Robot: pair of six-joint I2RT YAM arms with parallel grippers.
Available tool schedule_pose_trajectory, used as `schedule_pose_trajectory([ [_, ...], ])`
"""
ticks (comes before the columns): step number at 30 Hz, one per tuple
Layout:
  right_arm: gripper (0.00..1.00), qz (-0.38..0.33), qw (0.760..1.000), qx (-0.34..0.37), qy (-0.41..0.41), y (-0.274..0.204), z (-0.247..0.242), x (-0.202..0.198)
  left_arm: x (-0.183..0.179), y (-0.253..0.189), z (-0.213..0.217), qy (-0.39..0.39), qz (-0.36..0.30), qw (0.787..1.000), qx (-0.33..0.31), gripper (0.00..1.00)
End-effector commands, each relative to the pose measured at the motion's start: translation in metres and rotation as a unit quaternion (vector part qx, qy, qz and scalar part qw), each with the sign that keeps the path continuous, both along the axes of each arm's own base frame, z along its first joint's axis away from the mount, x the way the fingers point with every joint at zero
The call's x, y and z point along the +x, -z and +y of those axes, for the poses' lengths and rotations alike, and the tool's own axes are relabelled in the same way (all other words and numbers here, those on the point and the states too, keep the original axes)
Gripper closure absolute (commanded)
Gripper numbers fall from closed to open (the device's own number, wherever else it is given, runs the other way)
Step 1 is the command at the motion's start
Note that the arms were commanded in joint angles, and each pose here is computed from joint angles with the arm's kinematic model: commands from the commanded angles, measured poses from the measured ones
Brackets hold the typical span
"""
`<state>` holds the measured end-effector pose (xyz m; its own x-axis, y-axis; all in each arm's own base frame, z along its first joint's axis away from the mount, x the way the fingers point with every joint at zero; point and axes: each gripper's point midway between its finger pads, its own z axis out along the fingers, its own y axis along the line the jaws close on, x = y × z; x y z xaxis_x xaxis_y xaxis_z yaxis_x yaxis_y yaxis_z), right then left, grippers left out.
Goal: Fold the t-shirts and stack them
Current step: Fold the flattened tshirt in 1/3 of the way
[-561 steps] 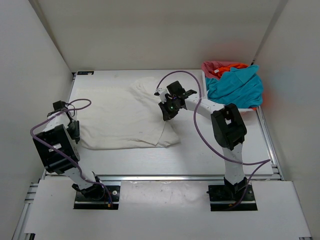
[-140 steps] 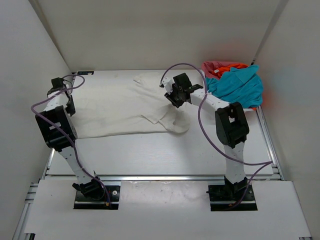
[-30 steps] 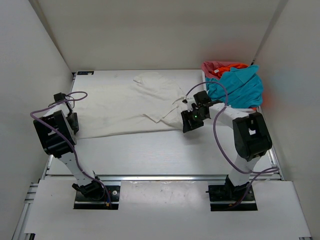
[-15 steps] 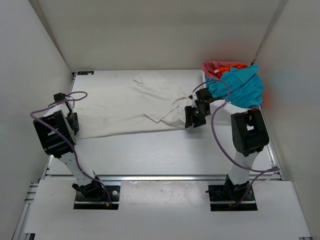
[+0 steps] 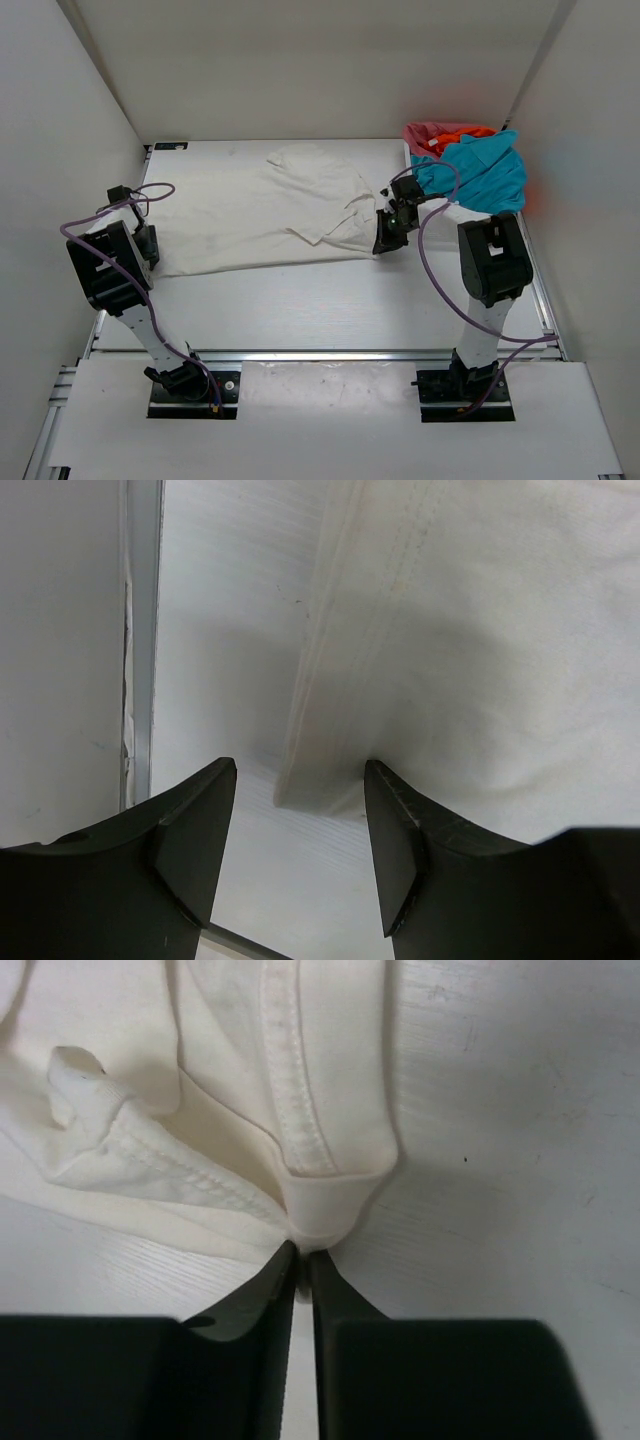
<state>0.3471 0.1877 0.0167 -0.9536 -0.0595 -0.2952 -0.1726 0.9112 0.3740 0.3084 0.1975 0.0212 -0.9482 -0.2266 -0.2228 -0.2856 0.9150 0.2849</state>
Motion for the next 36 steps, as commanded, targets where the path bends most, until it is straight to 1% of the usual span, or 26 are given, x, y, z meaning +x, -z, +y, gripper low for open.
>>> schedule_pose_trajectory([
  [1, 0.91, 0.021, 1.0, 0.002, 0.006, 0.009, 0.0, -0.006, 0.001, -0.004, -0.017, 0.003, -0.014, 0.999, -0.039, 0.35],
  [2, 0.95, 0.016, 1.0, 0.007, 0.004, 0.005, 0.002, -0.006, 0.002, -0.004, -0.018, 0.001, -0.018, 0.999, -0.045, 0.35],
  [4, 1.0, 0.025, 1.0, 0.005, 0.004, 0.007, -0.004, -0.011, 0.0, -0.001, -0.02, -0.001, -0.017, 0.998, -0.057, 0.37],
  [6, 1.0, 0.024, 1.0, 0.014, -0.001, 0.003, -0.008, -0.015, 0.0, 0.002, -0.031, 0.014, -0.022, 0.996, -0.081, 0.37],
  [8, 1.0, 0.023, 0.999, 0.026, -0.006, 0.0, -0.009, -0.019, 0.006, -0.002, -0.038, 0.025, -0.043, 0.995, -0.087, 0.37],
  [10, 1.0, 0.037, 0.998, 0.044, -0.014, 0.001, -0.007, -0.031, 0.009, -0.002, -0.037, 0.021, -0.056, 0.994, -0.087, 0.37],
  [14, 1.0, 0.03, 0.997, 0.058, -0.042, -0.005, -0.005, -0.044, 0.007, 0.003, -0.037, 0.012, -0.04, 0.995, -0.092, 0.37],
  [16, 1.0, 0.03, 0.996, 0.065, -0.052, -0.008, -0.001, -0.049, 0.004, 0.006, -0.035, 0.006, -0.029, 0.995, -0.09, 0.39],
  [19, 1.0, 0.031, 0.996, 0.07, -0.053, -0.01, -0.002, -0.051, -0.006, 0.015, -0.039, 0.007, -0.007, 0.995, -0.099, 0.48],
  [20, 1.0, 0.03, 0.995, 0.071, -0.057, -0.01, -0.003, -0.052, -0.007, 0.016, -0.041, 0.012, -0.002, 0.995, -0.103, 0.6],
  [21, 1.0, 0.03, 0.995, 0.072, -0.057, -0.01, -0.004, -0.053, -0.014, 0.021, -0.045, 0.018, 0.013, 0.993, -0.112, 0.76],
  [22, 1.0, 0.028, 0.995, 0.072, -0.059, -0.011, -0.003, -0.052, -0.014, 0.02, -0.046, 0.026, 0.016, 0.993, -0.113, 0.84],
  [23, 1.0, 0.027, 0.995, 0.073, -0.063, -0.012, -0.005, -0.053, -0.02, 0.023, -0.047, 0.027, 0.028, 0.992, -0.119, 0.95],
  [24, 1.0, 0.028, 0.995, 0.071, -0.068, -0.014, -0.009, -0.057, -0.022, 0.022, -0.048, 0.028, 0.03, 0.992, -0.121, 1.0],
  [26, 1.0, 0.029, 0.995, 0.062, -0.077, -0.015, -0.015, -0.063, -0.032, 0.02, -0.045, 0.042, 0.045, 0.992, -0.112, 1.0],
  [28, 0.99, 0.039, 0.994, 0.053, -0.086, -0.013, -0.025, -0.08, -0.042, 0.013, -0.038, 0.06, 0.057, 0.992, -0.092, 1.0],
  [29, 1.0, 0.045, 0.993, 0.052, -0.092, -0.014, -0.027, -0.087, -0.053, 0.015, -0.034, 0.065, 0.077, 0.992, -0.083, 1.0],
  [32, 1.0, 0.059, 0.992, 0.047, -0.105, -0.014, -0.033, -0.115, -0.072, 0.009, -0.025, 0.085, 0.109, 0.989, -0.05, 1.0],
  [36, 0.99, 0.084, 0.99, 0.048, -0.103, -0.01, -0.039, -0.15, -0.09, 0.006, -0.024, 0.099, 0.14, 0.985, -0.032, 1.0],
])
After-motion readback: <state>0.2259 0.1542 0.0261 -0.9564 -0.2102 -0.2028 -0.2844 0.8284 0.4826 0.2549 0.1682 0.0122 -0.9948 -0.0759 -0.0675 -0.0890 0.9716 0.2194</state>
